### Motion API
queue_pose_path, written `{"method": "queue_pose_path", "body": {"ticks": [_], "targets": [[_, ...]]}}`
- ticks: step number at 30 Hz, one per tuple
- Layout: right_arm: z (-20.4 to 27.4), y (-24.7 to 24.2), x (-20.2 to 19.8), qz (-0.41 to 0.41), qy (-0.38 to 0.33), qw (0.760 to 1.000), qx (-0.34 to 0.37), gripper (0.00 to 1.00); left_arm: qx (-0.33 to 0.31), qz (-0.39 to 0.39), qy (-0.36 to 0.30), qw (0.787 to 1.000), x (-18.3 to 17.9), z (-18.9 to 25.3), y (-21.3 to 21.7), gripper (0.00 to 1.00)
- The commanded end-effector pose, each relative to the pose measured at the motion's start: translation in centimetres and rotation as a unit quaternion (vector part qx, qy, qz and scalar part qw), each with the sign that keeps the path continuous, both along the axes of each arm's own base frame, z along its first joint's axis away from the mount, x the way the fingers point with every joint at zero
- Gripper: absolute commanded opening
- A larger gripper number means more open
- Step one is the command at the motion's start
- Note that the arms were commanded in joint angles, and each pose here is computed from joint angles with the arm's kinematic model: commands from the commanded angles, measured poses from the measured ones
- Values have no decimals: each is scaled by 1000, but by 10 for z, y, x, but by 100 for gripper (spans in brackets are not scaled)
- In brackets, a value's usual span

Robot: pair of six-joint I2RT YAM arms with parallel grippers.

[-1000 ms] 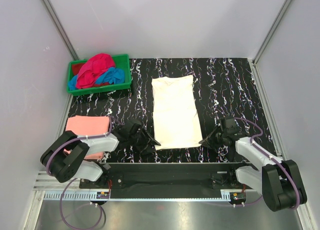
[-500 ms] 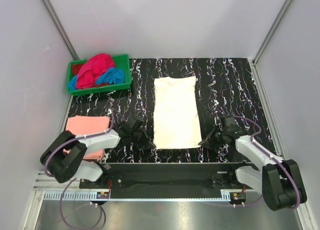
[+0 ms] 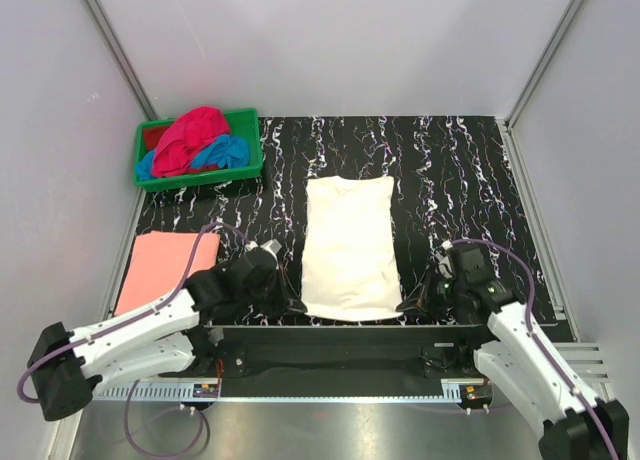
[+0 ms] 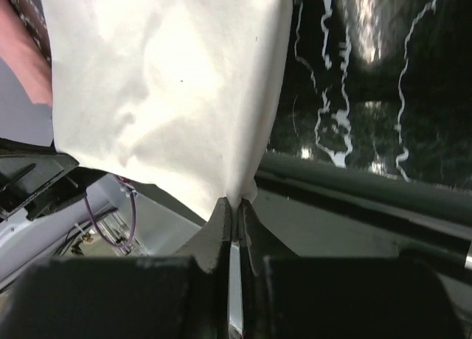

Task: Fold and stack the t-shirts
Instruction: Fold the tshirt

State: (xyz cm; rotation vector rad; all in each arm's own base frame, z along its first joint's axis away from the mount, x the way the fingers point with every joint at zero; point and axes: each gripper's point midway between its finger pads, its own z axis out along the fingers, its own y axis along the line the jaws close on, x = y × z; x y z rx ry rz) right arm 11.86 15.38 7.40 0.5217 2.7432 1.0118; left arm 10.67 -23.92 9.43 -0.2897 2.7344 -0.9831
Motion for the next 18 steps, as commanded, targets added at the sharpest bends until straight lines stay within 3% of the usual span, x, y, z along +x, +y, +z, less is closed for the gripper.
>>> {"method": "queue_pose_path", "body": {"ticks": [1, 8, 14, 18], "targets": [[21, 2, -31, 19, 21, 999, 26, 0, 10, 2, 0, 1000, -21, 3, 10, 0], [40, -2, -58, 20, 32, 999, 38, 0, 8, -7, 4, 1000, -40, 16, 12, 0], [81, 4, -21, 19, -11, 999, 27, 0, 11, -1, -30, 999, -17, 52, 4, 0], [99, 9, 14, 20, -24, 999, 5, 0, 7, 20, -48, 999, 18, 73, 3, 0]]}}
